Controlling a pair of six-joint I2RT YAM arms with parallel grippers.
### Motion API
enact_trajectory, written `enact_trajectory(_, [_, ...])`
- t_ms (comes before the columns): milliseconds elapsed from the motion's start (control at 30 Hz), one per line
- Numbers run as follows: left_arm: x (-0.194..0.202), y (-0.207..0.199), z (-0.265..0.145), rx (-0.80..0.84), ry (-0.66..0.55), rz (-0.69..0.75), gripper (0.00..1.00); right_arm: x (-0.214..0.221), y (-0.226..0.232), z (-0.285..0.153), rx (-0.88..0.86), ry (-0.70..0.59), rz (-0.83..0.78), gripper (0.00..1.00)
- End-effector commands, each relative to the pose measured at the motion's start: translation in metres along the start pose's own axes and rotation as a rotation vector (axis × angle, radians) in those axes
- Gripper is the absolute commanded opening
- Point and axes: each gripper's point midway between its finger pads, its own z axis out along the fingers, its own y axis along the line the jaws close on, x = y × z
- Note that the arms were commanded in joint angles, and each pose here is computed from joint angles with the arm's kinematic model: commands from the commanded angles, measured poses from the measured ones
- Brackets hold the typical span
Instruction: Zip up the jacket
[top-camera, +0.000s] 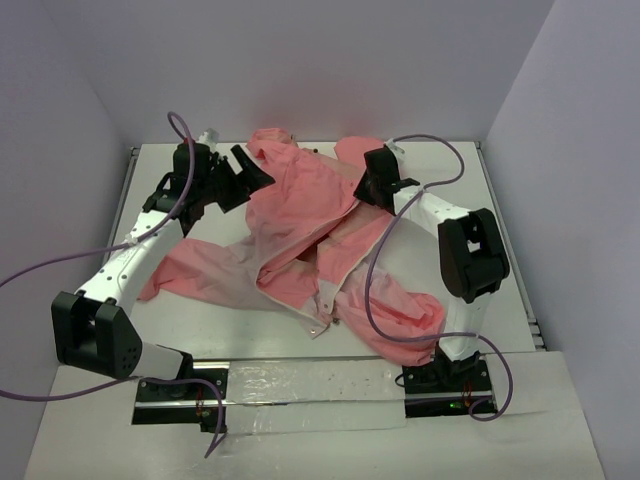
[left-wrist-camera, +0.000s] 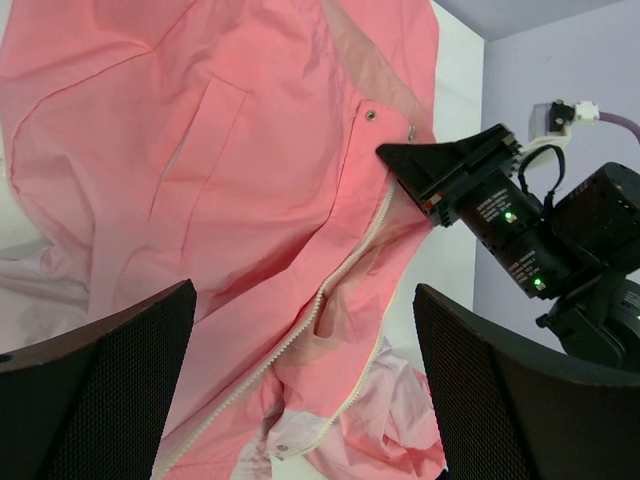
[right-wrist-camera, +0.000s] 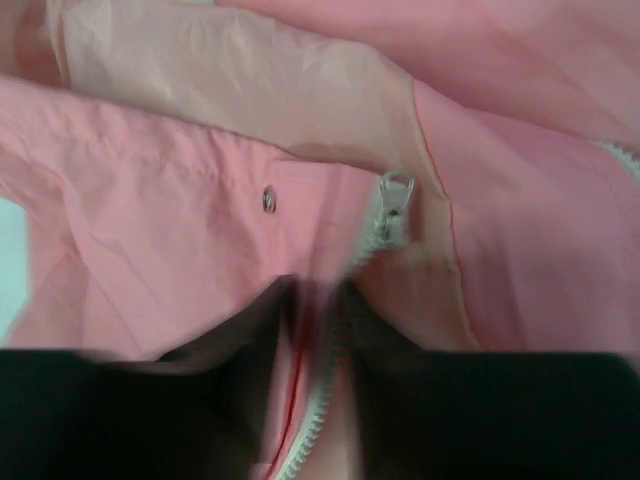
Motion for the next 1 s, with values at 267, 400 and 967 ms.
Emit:
enact_trajectory(267, [0.015, -0.05, 0.008, 0.333, 0.067, 0.038, 0.95, -0.011, 0.115, -0.075, -0.725, 0.018, -0.124, 0.0])
enact_trajectory(400, [0.017, -0.061, 0.009, 0.465, 0.016, 0.051, 0.96, -0.001, 0.142, -0.113, -0.979, 0.075, -0.183, 0.0])
enact_trajectory(967, [0.049, -0.086, 0.043, 0.688, 0.058, -0.116, 0.83, 0.013, 0.153, -0.157, -1.229, 0.137, -0.128, 0.0])
